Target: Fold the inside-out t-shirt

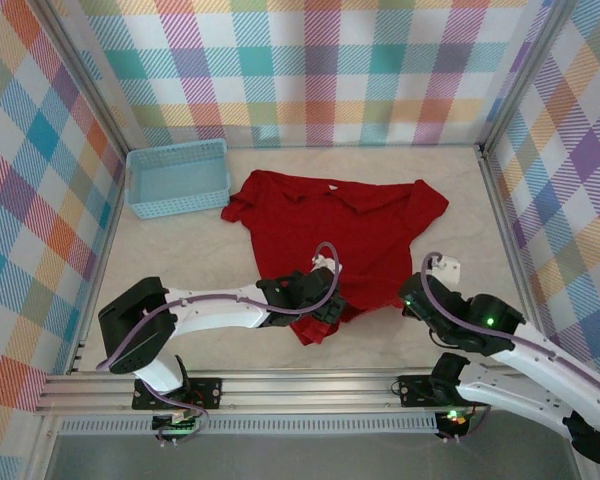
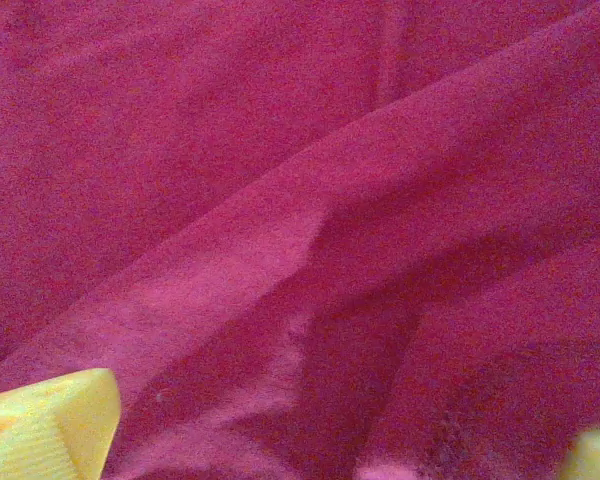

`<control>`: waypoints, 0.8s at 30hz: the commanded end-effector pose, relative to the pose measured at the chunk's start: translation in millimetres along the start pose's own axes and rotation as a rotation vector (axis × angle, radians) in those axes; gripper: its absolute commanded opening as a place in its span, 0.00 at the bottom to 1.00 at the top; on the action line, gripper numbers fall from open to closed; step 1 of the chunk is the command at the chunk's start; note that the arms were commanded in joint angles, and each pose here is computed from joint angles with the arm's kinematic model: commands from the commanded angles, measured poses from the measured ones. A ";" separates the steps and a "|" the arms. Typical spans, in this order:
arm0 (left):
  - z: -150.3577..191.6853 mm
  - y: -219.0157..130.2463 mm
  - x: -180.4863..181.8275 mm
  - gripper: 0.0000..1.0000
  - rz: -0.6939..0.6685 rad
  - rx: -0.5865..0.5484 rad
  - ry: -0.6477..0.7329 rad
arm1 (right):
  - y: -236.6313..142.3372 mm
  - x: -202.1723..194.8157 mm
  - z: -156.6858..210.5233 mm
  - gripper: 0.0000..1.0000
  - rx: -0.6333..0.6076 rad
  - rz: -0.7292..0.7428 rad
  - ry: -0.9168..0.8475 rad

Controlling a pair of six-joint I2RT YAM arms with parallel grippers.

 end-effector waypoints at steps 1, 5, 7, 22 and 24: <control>-10.8 0.6 -7.4 0.94 0.090 -0.015 -0.004 | 5.1 11.5 3.8 0.00 0.034 -0.054 -0.058; -11.4 11.6 -9.8 0.89 0.072 0.016 0.015 | 7.7 9.5 6.9 0.00 0.046 -0.042 -0.055; -9.6 17.6 -12.2 0.86 0.075 0.043 0.035 | 4.5 7.7 4.5 0.00 0.035 -0.048 -0.044; 3.1 28.0 -5.7 0.55 -0.026 0.093 0.066 | -8.6 -3.7 -10.1 0.00 -0.040 -0.021 0.004; -1.7 24.6 -2.5 0.45 -0.048 0.077 0.050 | -6.7 -5.9 -9.3 0.00 -0.039 -0.002 0.009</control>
Point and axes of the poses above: each hand's point on the last joint's axis, 136 mm out from that joint toward the fingers, its own y axis out along the fingers, its own x axis along the line the jaws close on, z = x × y, the point moved 8 cm from there along -y, back along the fingers, and after that the axes turned 15 degrees about y, right-handed, at the moved point
